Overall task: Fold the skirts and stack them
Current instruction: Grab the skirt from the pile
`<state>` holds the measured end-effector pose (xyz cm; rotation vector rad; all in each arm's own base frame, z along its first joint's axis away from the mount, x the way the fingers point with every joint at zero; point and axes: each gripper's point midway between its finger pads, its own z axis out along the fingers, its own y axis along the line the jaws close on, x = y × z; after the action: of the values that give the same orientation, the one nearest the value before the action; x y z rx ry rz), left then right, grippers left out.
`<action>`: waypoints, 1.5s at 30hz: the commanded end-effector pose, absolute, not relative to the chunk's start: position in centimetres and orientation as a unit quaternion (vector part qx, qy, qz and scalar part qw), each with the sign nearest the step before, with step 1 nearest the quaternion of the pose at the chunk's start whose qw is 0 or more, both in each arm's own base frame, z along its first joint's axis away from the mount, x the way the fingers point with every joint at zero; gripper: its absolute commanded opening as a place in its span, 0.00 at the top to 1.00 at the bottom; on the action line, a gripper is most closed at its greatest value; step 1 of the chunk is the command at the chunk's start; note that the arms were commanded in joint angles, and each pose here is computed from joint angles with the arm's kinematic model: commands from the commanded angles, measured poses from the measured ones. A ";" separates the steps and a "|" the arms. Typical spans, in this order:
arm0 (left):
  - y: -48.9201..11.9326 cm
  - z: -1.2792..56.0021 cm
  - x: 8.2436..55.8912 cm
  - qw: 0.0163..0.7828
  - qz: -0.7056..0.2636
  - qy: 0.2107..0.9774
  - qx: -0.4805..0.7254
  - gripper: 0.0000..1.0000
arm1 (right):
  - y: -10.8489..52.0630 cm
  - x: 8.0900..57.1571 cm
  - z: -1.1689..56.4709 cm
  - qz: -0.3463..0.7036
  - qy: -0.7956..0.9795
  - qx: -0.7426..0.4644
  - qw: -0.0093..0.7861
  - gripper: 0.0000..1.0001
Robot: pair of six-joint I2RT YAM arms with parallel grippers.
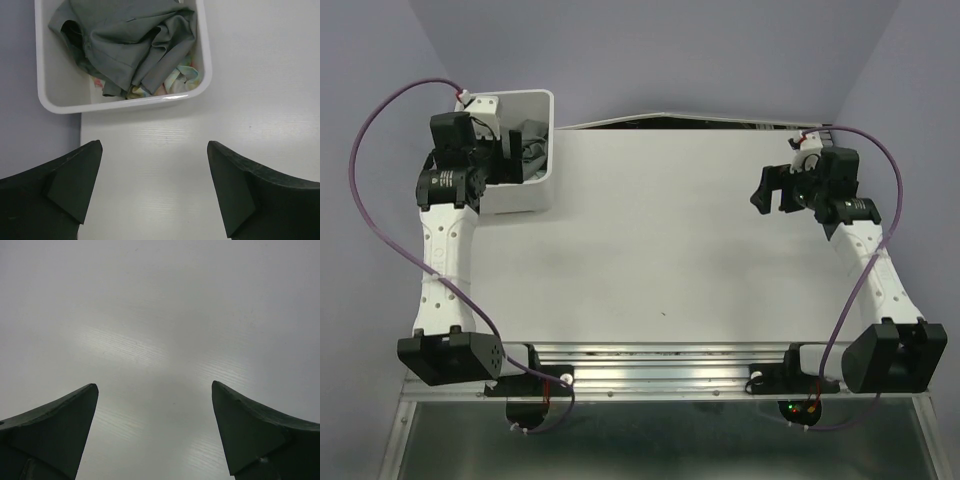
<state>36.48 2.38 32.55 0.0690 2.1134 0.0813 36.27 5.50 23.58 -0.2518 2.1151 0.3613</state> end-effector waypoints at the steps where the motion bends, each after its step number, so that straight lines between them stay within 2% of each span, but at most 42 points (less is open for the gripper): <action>1: 4.1 36.2 38.7 0.527 0.042 0.847 0.059 0.02 | 5.8 37.1 26.1 0.157 0.849 -0.111 0.492 0.00; 6: 7.5 35.7 43.1 0.485 0.038 0.872 0.047 0.05 | 6.0 37.7 25.4 0.166 0.856 -0.108 0.478 0.00; 7: 8.1 34.0 44.5 0.466 0.037 0.883 0.043 0.06 | 6.0 37.8 25.4 0.166 0.856 -0.107 0.478 0.00; 10: 9.0 34.3 46.5 0.477 0.045 0.877 0.039 0.06 | 6.0 37.9 25.0 0.166 0.859 -0.104 0.472 0.00; 14: 10.5 31.8 49.8 0.470 0.047 0.881 0.022 0.06 | 6.0 38.0 24.2 0.169 0.864 -0.103 0.463 0.00; 20: 11.9 27.8 53.0 0.471 -0.016 0.882 -0.009 0.04 | 6.0 38.3 23.2 0.169 0.871 -0.101 0.449 0.00; 36: 11.9 19.9 58.6 0.468 -0.082 0.879 -0.037 0.02 | 5.4 37.8 21.8 0.155 0.883 -0.100 0.431 0.00; 37: 11.6 19.6 58.8 0.469 -0.094 0.878 -0.035 0.04 | 5.4 37.8 21.8 0.154 0.884 -0.099 0.430 0.00; 40: 10.6 19.0 59.7 0.477 -0.129 0.869 -0.027 0.19 | 5.2 37.9 21.8 0.149 0.886 -0.099 0.429 0.00; 41: 10.4 19.2 59.8 0.479 -0.140 0.866 -0.028 0.34 | 5.2 38.0 21.9 0.148 0.886 -0.098 0.429 0.00; 42: 10.0 19.4 59.9 0.482 -0.154 0.862 -0.022 0.42 | 5.2 38.0 21.7 0.148 0.887 -0.098 0.427 0.00; 43: 9.2 20.1 59.9 0.488 -0.181 0.854 -0.008 0.61 | 5.2 38.1 21.7 0.150 0.887 -0.097 0.426 0.00; 45: 8.8 21.4 59.6 0.497 -0.207 0.843 0.000 0.83 | 5.3 38.2 21.8 0.152 0.887 -0.097 0.424 0.00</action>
<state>58.99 10.49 16.90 -0.0845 2.1869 -0.3361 37.18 5.67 19.80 -0.2363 2.2610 0.4072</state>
